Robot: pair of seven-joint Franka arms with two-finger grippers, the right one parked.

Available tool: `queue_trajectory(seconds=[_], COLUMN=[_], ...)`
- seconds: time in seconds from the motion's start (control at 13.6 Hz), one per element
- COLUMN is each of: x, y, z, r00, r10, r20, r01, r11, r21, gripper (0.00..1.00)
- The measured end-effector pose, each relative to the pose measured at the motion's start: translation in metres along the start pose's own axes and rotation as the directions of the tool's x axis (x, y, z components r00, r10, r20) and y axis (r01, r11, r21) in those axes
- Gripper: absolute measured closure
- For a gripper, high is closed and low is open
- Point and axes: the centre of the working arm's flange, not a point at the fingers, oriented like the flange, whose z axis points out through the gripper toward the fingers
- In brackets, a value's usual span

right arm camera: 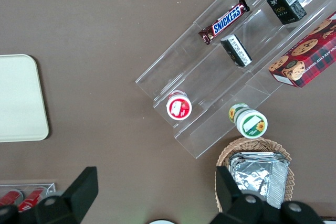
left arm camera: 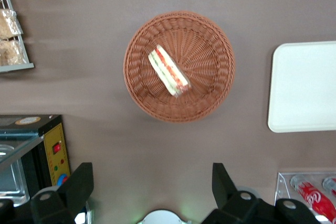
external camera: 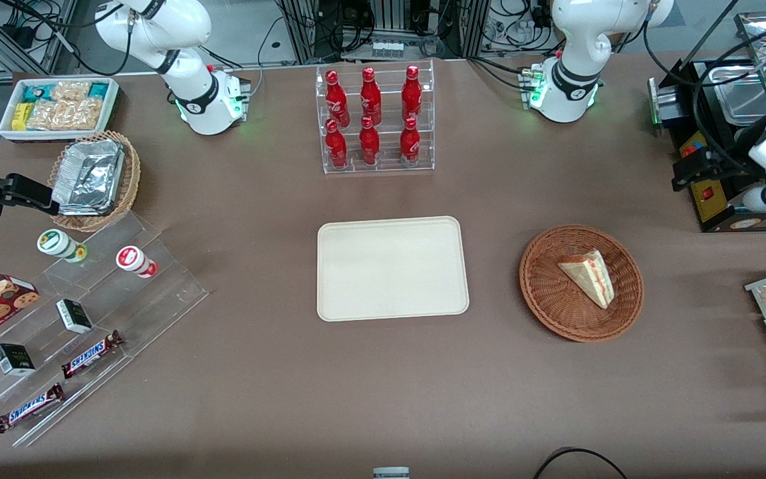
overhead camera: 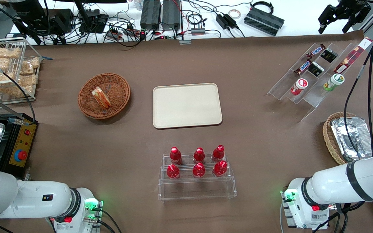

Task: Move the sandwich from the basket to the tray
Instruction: 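Move the left gripper down over the wrapped sandwich in the wicker basket, then close the left gripper on the sandwich's crust edge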

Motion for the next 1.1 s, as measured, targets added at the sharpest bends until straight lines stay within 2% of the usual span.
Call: queue_trajectory(seconds=[0.29, 0.51, 0.66, 0.81, 1.1], x=[0.034, 0.046, 0.047, 0.045, 0.031], y=[-0.005, -0.003, 0.0, 0.01, 0.032], z=[0.063, 0.123, 0.158, 0.189, 0.242], r00=[0.998, 0.981, 0.956, 0.917, 0.864], r10=[-0.048, -0.167, -0.257, -0.359, -0.46], r20=[-0.049, -0.101, -0.138, -0.173, -0.205], r01=[0.048, 0.165, 0.254, 0.351, 0.441], r11=[0.999, 0.986, 0.966, 0.933, 0.888], r21=[-0.005, -0.022, -0.044, -0.079, -0.131], gripper=[0.0, 0.0, 0.0, 0.0, 0.0])
